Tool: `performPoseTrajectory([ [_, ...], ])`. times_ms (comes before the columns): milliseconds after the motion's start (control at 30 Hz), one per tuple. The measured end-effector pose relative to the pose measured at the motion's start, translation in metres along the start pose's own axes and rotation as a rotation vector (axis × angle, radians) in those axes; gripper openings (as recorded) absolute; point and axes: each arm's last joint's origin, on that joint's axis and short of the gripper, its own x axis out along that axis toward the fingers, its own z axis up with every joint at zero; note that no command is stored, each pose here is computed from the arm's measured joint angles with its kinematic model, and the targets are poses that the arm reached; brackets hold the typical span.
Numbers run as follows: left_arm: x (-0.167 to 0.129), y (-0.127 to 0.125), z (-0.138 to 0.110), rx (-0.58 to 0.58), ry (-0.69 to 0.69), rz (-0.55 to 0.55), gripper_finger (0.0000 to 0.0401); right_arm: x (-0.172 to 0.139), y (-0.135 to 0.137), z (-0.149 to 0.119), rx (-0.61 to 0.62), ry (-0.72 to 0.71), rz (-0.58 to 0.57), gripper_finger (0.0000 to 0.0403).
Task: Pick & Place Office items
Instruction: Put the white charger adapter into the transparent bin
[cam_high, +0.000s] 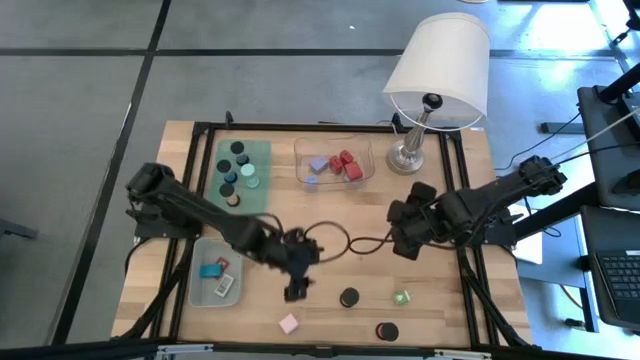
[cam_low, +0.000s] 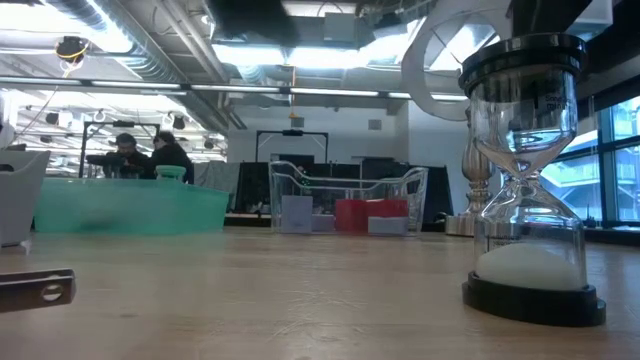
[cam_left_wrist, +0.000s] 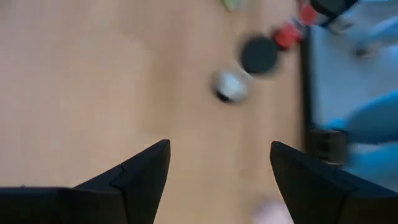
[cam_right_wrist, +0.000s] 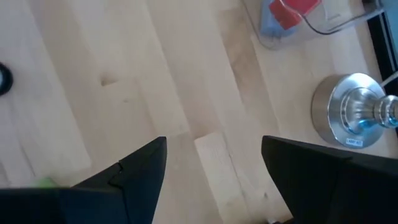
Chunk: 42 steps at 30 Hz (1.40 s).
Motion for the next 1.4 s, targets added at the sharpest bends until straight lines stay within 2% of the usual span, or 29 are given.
performPoseTrajectory([
  [133, 0.015, -0.024, -0.022, -0.172, 0.135, -0.091, 0.0273, -0.001, 0.002, -0.001, -0.034, -0.008, 0.002, 0.0265],
  [333, 0.038, -0.049, -0.053, -0.442, 0.244, -0.044, 0.0273, -0.002, 0.002, -0.001, -0.052, -0.058, -0.051, 0.0265],
  [500, 0.049, -0.062, -0.071, -0.534, 0.283, -0.023, 0.0273, -0.001, 0.001, 0.003, -0.083, -0.099, -0.076, 0.0265],
  [733, 0.061, -0.072, -0.089, -0.473, 0.258, 0.031, 0.0273, 0.001, 0.000, 0.013, -0.109, -0.151, -0.058, 0.0265],
  [1033, 0.062, -0.083, -0.100, -0.199, 0.118, 0.079, 0.0273, 0.003, -0.004, 0.017, -0.116, -0.148, -0.056, 0.0265],
  [1233, 0.065, -0.092, -0.105, -0.223, 0.090, 0.046, 0.0273, 0.003, -0.004, 0.016, -0.117, -0.147, -0.056, 0.0265],
  [1400, 0.073, -0.095, -0.121, -0.224, 0.116, 0.095, 0.0273, 0.003, -0.004, 0.016, -0.120, -0.146, -0.057, 0.0265],
])
